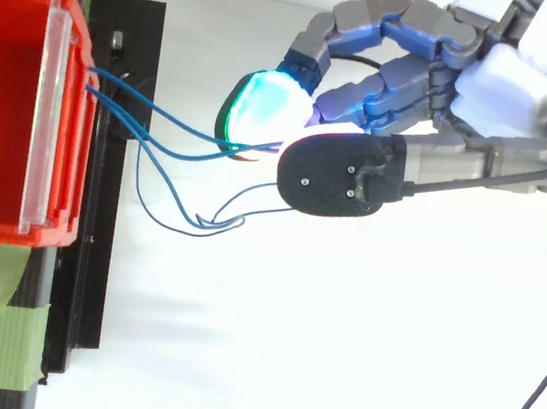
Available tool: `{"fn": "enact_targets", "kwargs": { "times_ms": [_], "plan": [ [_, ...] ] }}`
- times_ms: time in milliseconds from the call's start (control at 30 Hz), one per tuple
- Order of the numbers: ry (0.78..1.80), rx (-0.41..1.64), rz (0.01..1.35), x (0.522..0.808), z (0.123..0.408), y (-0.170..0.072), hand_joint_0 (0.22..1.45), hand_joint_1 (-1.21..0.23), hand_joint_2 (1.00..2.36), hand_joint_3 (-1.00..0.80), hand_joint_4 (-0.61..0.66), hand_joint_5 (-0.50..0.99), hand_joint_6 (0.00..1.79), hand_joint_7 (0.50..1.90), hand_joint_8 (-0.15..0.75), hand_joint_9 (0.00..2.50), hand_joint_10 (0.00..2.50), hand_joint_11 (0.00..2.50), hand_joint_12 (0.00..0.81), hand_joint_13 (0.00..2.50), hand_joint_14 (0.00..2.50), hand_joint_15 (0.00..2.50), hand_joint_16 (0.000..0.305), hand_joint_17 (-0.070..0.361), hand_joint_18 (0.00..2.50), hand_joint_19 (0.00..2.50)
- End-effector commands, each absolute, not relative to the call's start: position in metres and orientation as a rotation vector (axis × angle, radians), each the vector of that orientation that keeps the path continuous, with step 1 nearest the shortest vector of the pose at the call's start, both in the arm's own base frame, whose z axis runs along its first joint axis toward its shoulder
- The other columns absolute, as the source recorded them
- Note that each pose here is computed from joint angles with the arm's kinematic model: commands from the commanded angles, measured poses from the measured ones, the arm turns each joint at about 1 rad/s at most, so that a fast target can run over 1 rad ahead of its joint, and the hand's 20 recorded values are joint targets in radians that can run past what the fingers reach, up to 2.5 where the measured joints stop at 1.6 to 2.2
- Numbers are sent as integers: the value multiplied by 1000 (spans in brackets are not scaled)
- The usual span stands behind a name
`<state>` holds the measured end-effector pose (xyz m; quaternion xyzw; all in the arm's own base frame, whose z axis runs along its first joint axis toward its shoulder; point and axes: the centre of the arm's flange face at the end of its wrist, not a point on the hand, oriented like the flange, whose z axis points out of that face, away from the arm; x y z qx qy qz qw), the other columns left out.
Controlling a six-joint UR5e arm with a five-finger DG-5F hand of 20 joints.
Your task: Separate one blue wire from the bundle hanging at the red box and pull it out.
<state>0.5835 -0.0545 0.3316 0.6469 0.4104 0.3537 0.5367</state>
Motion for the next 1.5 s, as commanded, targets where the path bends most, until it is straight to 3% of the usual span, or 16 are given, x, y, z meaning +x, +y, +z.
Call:
{"fn": "enact_targets", "kwargs": {
  "times_ms": [0, 367, 400, 433, 600, 700, 867, 967, 1000, 1033, 1100, 1167, 1200, 1233, 1300, 1467],
  "plan": [
    [978, 1539, 843, 584, 332, -54, 605, -778, 1019, -172, 153, -199, 864, 864, 290, 880, 9, 1414, 359, 957, 9, 1510, 48, 108, 665, 543],
    [976, 1541, 845, 584, 332, -54, 621, -746, 1005, -49, 161, -190, 896, 797, 344, 943, 1, 1371, 434, 1040, 4, 1480, 57, 128, 764, 499],
    [976, 1541, 845, 584, 332, -54, 601, -726, 1071, -44, 163, -184, 902, 794, 364, 980, 0, 1343, 463, 1051, 96, 1423, 60, 135, 795, 491],
    [974, 1542, 844, 584, 332, -55, 553, -677, 1262, -83, 162, -180, 903, 796, 382, 1000, 0, 1336, 481, 1057, 145, 1390, 62, 140, 814, 480],
    [974, 1542, 844, 584, 332, -55, 451, -401, 1768, -208, 169, -171, 902, 832, 408, 1056, 0, 1321, 518, 1089, 225, 1330, 66, 149, 857, 474],
    [977, 1541, 846, 584, 332, -54, 426, -260, 1940, -234, 156, -167, 899, 873, 410, 1083, 2, 1287, 528, 1106, 186, 1346, 67, 152, 860, 470],
    [977, 1542, 844, 583, 332, -54, 415, -210, 1984, -255, 150, -162, 896, 874, 420, 1090, 3, 1282, 532, 1111, 194, 1334, 68, 154, 862, 479],
    [977, 1542, 844, 583, 331, -55, 423, -238, 1836, -277, 169, -161, 891, 877, 423, 1092, 4, 1292, 537, 1109, 208, 1331, 70, 157, 871, 474],
    [976, 1541, 845, 583, 332, -54, 441, -262, 1673, -269, 176, -161, 887, 876, 424, 1092, 4, 1290, 540, 1110, 204, 1337, 70, 157, 871, 476],
    [978, 1542, 845, 584, 331, -54, 444, -279, 1636, -284, 173, -161, 886, 870, 426, 1093, 2, 1291, 543, 1112, 206, 1329, 70, 157, 873, 474],
    [977, 1542, 844, 583, 331, -55, 502, -353, 1214, -251, 178, -163, 878, 880, 424, 1087, 5, 1315, 532, 1110, 171, 1360, 69, 155, 859, 482],
    [977, 1542, 844, 583, 332, -54, 521, -354, 1005, -291, 170, -169, 867, 909, 390, 1064, 7, 1324, 495, 1112, 60, 1436, 64, 144, 814, 508],
    [978, 1542, 843, 583, 331, -54, 509, -327, 1008, -352, 148, -175, 857, 951, 345, 1032, 13, 1344, 426, 1081, 4, 1500, 56, 126, 741, 553],
    [976, 1541, 845, 584, 332, -54, 495, -303, 1007, -379, 143, -176, 854, 960, 334, 1022, 14, 1355, 421, 1073, 5, 1508, 54, 123, 728, 560],
    [976, 1541, 845, 584, 332, -54, 461, -274, 1001, -495, 163, -176, 849, 929, 355, 1037, 14, 1340, 437, 1090, 2, 1510, 58, 130, 756, 544],
    [978, 1542, 843, 583, 331, -54, 382, -327, 1000, -500, 215, -174, 836, 881, 400, 1059, 6, 1341, 501, 1116, 71, 1435, 66, 149, 830, 501]
  ]
}}
